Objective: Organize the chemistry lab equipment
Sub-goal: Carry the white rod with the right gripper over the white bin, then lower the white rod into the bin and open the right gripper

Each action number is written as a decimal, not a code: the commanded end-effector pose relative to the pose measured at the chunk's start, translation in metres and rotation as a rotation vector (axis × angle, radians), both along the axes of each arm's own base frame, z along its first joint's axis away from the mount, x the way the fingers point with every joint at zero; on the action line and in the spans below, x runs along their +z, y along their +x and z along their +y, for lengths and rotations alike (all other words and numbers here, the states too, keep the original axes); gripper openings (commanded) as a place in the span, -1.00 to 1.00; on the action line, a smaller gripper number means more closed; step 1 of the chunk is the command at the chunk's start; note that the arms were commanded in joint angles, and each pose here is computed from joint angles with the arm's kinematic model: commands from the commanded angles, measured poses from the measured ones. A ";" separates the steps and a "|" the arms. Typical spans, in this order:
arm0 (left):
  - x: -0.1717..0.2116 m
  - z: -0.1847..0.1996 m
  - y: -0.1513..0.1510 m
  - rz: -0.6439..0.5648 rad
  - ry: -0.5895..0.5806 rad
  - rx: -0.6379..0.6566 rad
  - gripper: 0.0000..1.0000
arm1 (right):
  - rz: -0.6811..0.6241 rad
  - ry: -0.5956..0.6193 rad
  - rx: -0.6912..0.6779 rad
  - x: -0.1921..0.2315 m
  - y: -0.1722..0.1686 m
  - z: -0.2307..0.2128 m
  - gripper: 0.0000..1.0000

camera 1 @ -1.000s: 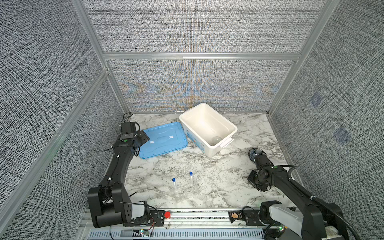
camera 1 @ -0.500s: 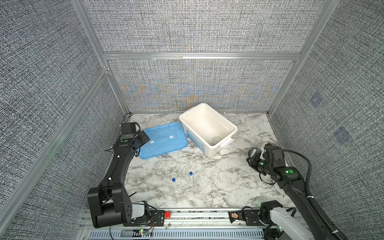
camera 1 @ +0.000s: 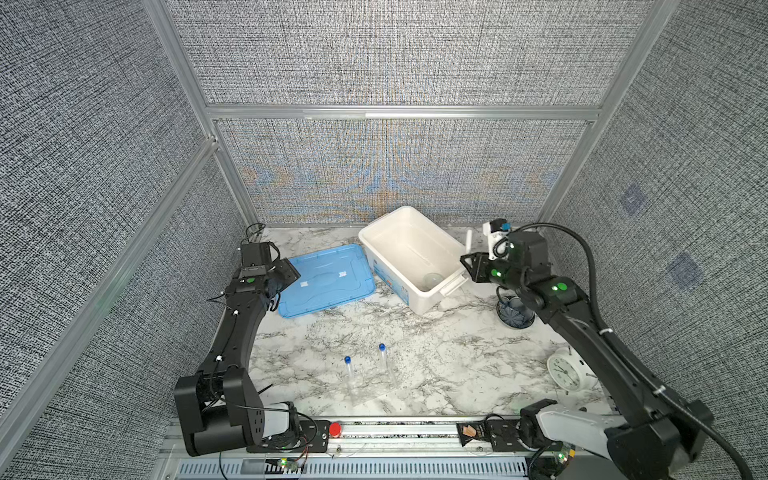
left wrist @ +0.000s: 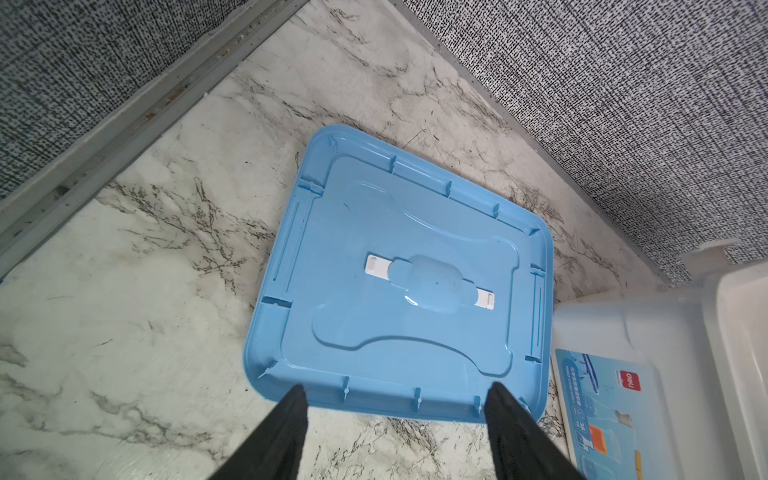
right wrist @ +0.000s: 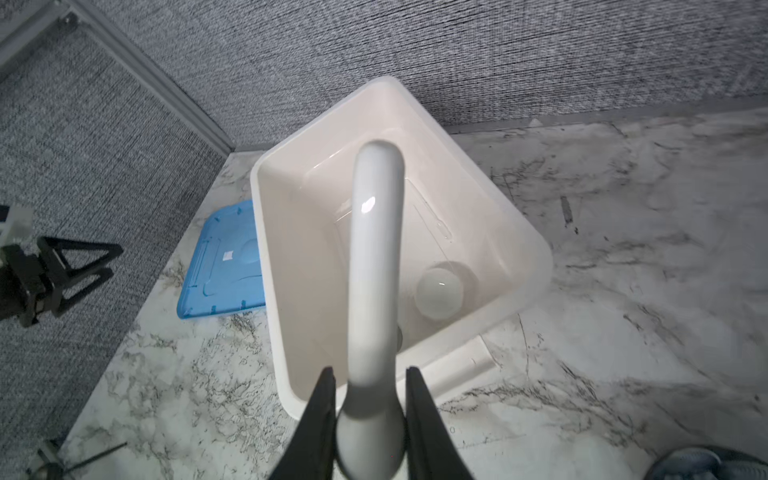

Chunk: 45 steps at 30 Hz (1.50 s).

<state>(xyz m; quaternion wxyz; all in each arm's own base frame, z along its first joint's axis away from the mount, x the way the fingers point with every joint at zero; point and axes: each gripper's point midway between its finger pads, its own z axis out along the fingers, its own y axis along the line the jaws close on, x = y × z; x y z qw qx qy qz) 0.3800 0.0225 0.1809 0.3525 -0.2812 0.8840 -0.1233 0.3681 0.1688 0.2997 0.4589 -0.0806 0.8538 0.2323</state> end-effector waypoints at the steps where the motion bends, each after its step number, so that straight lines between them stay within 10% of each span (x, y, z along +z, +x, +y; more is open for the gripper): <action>1: -0.004 -0.005 -0.006 0.020 -0.024 -0.013 0.38 | -0.111 -0.041 0.179 0.011 0.021 0.032 -0.74; 25: -0.025 -0.015 -0.031 0.105 -0.069 -0.044 0.38 | 0.114 -0.395 0.401 -0.152 0.139 0.119 -0.74; 45: -0.036 -0.015 -0.030 0.174 -0.067 -0.055 0.39 | 0.243 -0.537 0.405 -0.245 0.155 0.113 -0.74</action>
